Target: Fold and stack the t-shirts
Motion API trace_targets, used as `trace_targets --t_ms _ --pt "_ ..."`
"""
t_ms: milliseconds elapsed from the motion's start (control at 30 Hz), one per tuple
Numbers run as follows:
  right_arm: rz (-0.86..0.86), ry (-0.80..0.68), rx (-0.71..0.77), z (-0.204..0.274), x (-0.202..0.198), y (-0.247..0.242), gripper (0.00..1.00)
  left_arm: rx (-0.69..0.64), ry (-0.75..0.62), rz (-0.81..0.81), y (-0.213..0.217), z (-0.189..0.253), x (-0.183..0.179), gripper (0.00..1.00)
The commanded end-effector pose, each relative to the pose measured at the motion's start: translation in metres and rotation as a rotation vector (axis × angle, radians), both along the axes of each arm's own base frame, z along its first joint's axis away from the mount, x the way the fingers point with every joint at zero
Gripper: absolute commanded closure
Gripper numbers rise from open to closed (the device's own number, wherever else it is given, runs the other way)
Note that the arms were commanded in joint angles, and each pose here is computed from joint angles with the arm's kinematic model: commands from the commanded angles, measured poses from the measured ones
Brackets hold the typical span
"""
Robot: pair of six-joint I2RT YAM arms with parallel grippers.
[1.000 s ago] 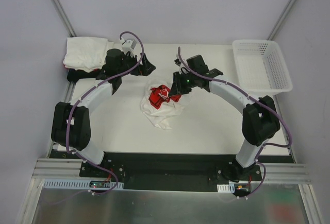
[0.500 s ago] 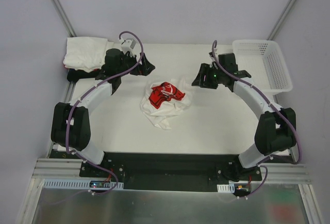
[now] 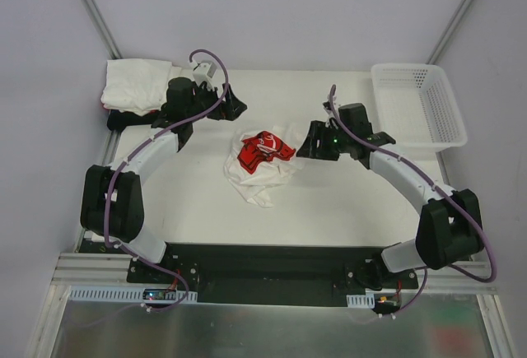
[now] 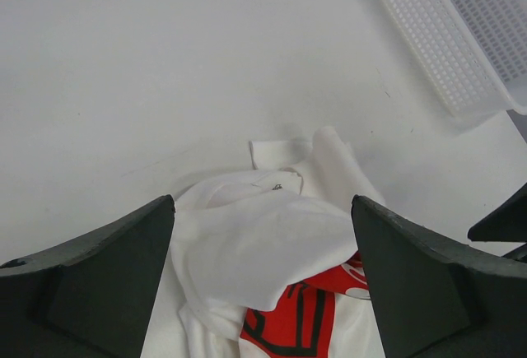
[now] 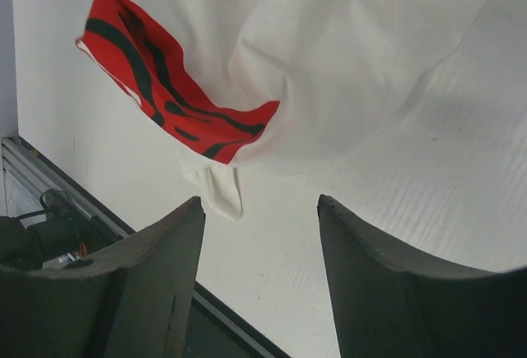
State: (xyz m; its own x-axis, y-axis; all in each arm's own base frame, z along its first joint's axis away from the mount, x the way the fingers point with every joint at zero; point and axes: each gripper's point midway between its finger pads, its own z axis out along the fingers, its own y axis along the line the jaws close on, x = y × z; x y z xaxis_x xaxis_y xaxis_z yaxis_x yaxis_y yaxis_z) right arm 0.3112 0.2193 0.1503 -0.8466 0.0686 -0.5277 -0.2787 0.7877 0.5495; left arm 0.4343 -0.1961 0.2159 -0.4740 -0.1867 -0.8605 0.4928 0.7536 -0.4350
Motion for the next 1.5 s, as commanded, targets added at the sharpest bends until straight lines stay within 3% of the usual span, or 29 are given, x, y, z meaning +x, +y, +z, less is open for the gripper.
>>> trace_targets --t_ms 0,133,167,267,300,367,400,467,533,633,667,800,967,1267,1300,1400,1433,1467 --pt "0.017 -0.039 0.057 0.012 -0.013 0.013 0.4 -0.015 -0.089 -0.006 0.002 0.034 0.004 0.13" --pt "0.042 -0.039 0.089 0.013 -0.028 0.028 0.4 -0.036 -0.081 -0.016 -0.002 0.036 0.005 0.19" --pt "0.058 -0.042 0.097 0.014 -0.031 0.034 0.39 -0.04 -0.072 -0.026 -0.003 0.033 0.004 0.27" --pt "0.078 -0.036 0.097 0.01 -0.036 0.045 0.39 -0.053 -0.06 -0.044 -0.007 0.03 0.004 0.35" --pt "0.069 -0.034 0.087 0.006 -0.034 0.044 0.39 -0.054 -0.055 -0.045 -0.007 0.029 0.003 0.45" --pt "0.059 -0.04 0.078 0.002 -0.028 0.045 0.39 -0.058 -0.04 -0.055 -0.009 0.024 0.002 0.53" --pt "0.051 -0.034 0.063 -0.003 -0.024 0.044 0.39 -0.061 -0.034 -0.059 -0.009 0.023 0.001 0.53" --pt "0.041 -0.042 0.056 -0.001 -0.016 0.044 0.39 -0.058 -0.003 -0.071 -0.011 0.015 0.0 0.34" --pt "0.043 -0.042 0.057 0.0 -0.01 0.044 0.39 -0.035 0.05 -0.106 -0.014 0.009 -0.002 0.22" --pt "0.03 -0.063 0.078 0.012 -0.002 0.044 0.39 -0.007 0.116 -0.174 -0.021 -0.005 0.001 0.16" --pt "0.019 -0.07 0.081 0.015 0.002 0.041 0.39 0.006 0.191 -0.195 -0.022 -0.023 -0.003 0.16" --pt "-0.013 -0.101 0.103 0.031 0.013 0.034 0.39 0.0 0.284 -0.276 -0.03 -0.048 -0.012 0.16" --pt "-0.071 -0.153 0.136 0.057 0.027 0.018 0.39 -0.079 0.425 -0.369 -0.045 -0.07 -0.019 0.24" --pt "-0.154 -0.24 0.169 0.097 0.049 -0.005 0.39 -0.105 0.546 -0.378 -0.047 -0.096 -0.03 0.26" --pt "-0.153 -0.243 0.169 0.098 0.05 -0.006 0.38 -0.102 0.553 -0.371 -0.046 -0.099 -0.03 0.28" --pt "-0.168 -0.241 0.17 0.098 0.052 -0.01 0.38 -0.112 0.584 -0.365 -0.047 -0.102 -0.033 0.52" --pt "-0.175 -0.24 0.171 0.097 0.053 -0.012 0.38 -0.114 0.591 -0.37 -0.049 -0.103 -0.035 0.72" --pt "-0.181 -0.238 0.171 0.097 0.053 -0.014 0.38 -0.115 0.601 -0.37 -0.051 -0.106 -0.036 0.79"
